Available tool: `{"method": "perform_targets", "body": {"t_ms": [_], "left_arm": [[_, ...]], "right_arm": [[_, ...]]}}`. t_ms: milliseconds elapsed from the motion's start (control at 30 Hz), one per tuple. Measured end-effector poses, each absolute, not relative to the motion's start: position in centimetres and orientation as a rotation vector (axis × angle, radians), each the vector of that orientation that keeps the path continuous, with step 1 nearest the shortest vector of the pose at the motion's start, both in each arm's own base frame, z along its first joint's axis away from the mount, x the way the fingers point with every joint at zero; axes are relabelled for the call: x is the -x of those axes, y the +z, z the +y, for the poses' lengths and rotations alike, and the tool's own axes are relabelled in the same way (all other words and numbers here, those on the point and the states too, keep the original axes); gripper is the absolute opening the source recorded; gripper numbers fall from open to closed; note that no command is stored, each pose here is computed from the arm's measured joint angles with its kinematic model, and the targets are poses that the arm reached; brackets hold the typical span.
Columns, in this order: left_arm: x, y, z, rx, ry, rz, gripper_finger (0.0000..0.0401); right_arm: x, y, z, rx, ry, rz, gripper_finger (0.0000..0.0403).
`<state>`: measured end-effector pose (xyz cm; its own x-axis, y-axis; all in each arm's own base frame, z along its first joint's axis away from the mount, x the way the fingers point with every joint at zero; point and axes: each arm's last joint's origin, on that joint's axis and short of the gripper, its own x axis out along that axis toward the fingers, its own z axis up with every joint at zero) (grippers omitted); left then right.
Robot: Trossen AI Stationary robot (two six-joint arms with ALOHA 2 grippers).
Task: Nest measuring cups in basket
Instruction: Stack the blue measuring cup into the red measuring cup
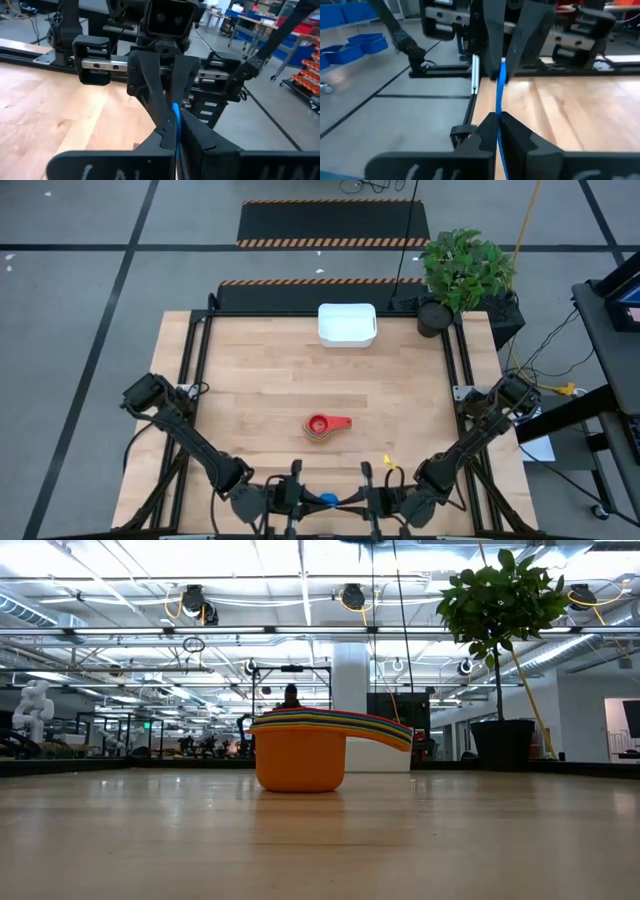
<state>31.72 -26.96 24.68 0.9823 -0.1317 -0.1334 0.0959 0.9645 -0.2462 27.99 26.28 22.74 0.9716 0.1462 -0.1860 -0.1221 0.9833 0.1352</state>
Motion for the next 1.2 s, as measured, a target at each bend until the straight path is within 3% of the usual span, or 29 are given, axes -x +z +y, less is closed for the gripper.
{"method": "perform_targets", "body": {"t_ms": [467, 867, 1200], "left_arm": [[-32.3, 24.8, -26.3, 0.188, -0.103, 0.135, 0.0005], [-34.6, 24.8, -23.4, 0.154, -0.122, 0.146, 0.0009], [-34.6, 26.4, -20.9, 0.085, -0.132, 0.213, 0.0010]], "right_arm": [[-28.0, 22.7, 26.2, -0.110, 0.118, 0.189, 0.0006], [-28.6, 22.8, 25.4, -0.001, 0.038, 0.166, 0.0132], [-27.6, 25.8, 23.9, -0.057, 0.066, 0.176, 0.0134]]}}
